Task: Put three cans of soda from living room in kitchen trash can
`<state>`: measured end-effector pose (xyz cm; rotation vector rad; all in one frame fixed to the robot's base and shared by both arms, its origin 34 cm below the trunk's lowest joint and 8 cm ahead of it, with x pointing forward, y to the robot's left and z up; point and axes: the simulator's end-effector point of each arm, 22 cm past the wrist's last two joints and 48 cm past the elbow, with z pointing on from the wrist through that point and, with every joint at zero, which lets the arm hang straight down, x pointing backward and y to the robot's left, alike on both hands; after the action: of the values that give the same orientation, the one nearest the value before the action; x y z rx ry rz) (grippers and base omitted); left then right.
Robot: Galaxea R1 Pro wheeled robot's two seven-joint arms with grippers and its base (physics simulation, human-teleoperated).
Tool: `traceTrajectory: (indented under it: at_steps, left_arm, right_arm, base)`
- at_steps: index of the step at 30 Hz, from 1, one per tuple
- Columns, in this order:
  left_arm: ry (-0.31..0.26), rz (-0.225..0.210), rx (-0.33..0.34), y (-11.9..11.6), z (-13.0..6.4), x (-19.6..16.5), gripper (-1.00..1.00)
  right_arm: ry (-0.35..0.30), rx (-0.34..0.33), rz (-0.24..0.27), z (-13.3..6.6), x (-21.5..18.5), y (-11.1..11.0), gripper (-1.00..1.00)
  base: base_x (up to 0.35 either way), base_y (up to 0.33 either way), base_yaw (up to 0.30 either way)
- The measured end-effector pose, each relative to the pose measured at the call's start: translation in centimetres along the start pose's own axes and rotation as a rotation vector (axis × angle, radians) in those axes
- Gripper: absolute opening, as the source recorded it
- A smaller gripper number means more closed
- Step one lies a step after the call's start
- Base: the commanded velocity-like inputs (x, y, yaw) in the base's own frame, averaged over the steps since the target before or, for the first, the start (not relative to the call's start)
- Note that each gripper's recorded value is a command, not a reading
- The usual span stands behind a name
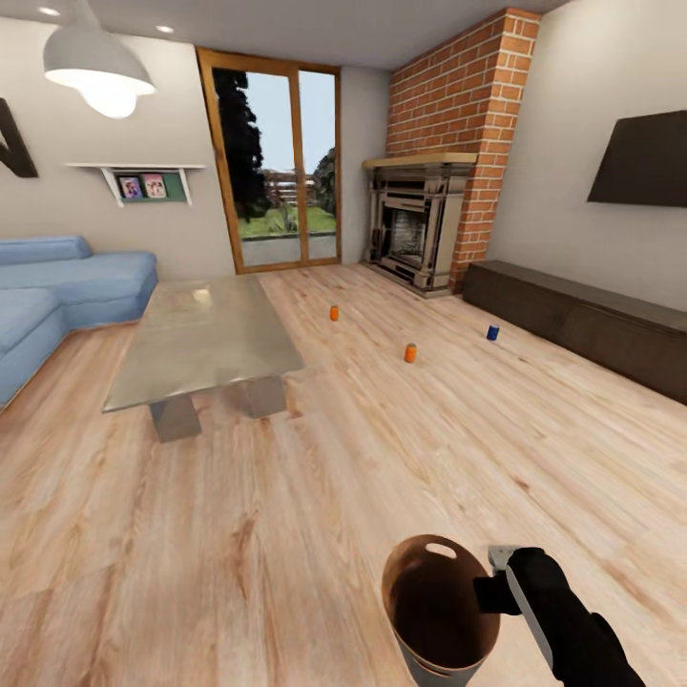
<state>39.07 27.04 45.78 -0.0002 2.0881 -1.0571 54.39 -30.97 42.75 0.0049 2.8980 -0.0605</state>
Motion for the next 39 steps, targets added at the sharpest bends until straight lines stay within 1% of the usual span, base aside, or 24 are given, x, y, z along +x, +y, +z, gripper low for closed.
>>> traceTrajectory:
  at_steps: [19, 29, 39]
  left_arm:
    - [0.000, -0.001, 0.000, 0.01, -0.01, 0.00, 1.00]
    - [0.000, -0.001, -0.001, 0.03, -0.03, -0.01, 1.00]
    - [-0.001, -0.001, -0.001, 0.03, -0.03, -0.02, 1.00]
  right_arm:
    - [0.000, 0.002, -0.002, 0.00, 0.00, -0.02, -1.00]
    - [0.000, 0.002, -0.002, 0.00, 0.00, -0.01, -1.00]
    - [0.000, 0.003, -0.004, 0.00, 0.00, -0.04, -1.00]
  base:
    - [0.265, -0.282, -0.252]
    - [0.295, -0.236, -0.040]
    - [0.332, -0.124, -0.001]
